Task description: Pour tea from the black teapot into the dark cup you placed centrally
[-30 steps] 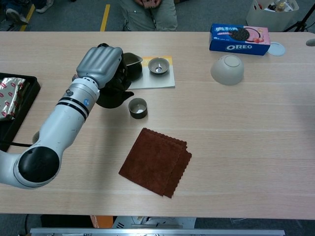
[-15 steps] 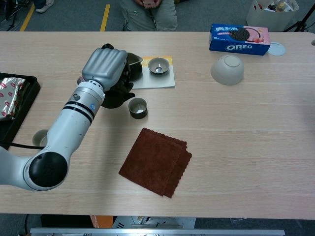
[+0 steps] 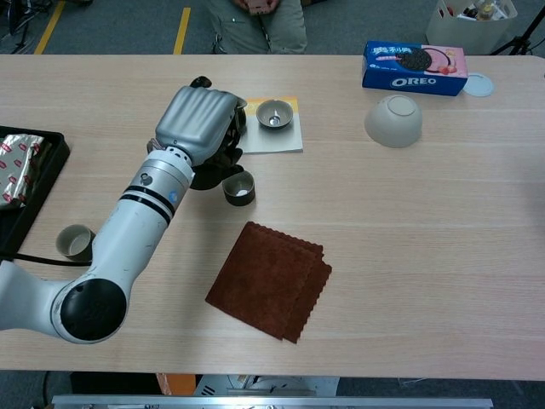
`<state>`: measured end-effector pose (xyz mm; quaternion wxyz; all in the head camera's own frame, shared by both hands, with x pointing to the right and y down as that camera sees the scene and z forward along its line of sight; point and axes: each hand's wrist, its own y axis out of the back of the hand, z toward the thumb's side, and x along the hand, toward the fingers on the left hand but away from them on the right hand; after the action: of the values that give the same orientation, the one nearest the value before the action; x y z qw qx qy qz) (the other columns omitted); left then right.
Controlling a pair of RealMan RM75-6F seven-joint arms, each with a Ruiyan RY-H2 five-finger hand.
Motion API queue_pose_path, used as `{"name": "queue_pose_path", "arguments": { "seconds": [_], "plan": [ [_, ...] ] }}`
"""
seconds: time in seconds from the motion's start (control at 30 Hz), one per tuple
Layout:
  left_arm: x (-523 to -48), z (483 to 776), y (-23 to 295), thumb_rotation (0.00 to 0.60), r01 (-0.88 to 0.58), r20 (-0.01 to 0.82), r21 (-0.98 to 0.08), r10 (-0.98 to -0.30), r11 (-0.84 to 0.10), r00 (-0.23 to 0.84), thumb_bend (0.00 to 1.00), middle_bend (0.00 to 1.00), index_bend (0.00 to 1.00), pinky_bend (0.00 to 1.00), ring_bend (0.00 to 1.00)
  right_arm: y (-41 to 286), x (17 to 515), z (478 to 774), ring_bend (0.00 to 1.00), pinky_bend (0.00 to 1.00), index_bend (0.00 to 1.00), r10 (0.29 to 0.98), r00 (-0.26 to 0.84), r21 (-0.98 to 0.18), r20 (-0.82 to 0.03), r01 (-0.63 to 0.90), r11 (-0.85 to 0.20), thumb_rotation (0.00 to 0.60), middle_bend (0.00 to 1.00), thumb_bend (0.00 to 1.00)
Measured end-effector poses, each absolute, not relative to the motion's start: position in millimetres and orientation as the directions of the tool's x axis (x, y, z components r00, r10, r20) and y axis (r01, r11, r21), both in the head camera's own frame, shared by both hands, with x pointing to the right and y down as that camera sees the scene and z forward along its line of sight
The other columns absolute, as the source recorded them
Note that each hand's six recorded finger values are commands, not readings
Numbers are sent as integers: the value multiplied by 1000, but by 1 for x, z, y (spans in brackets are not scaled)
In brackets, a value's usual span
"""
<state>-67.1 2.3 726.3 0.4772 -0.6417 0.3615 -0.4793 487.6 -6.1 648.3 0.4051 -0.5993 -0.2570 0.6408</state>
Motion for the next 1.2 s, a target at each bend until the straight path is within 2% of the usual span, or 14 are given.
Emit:
{"name": "queue_pose_path", "arguments": {
  "seconds": [1.2],
  "plan": [
    [-65,727,8,596,87,211,-977,-917,-193,339,305,1000,1000,132,864,-3,495,647,0,0,55,823,38,-814,-566,-185,-551,600,99,287]
  ]
}}
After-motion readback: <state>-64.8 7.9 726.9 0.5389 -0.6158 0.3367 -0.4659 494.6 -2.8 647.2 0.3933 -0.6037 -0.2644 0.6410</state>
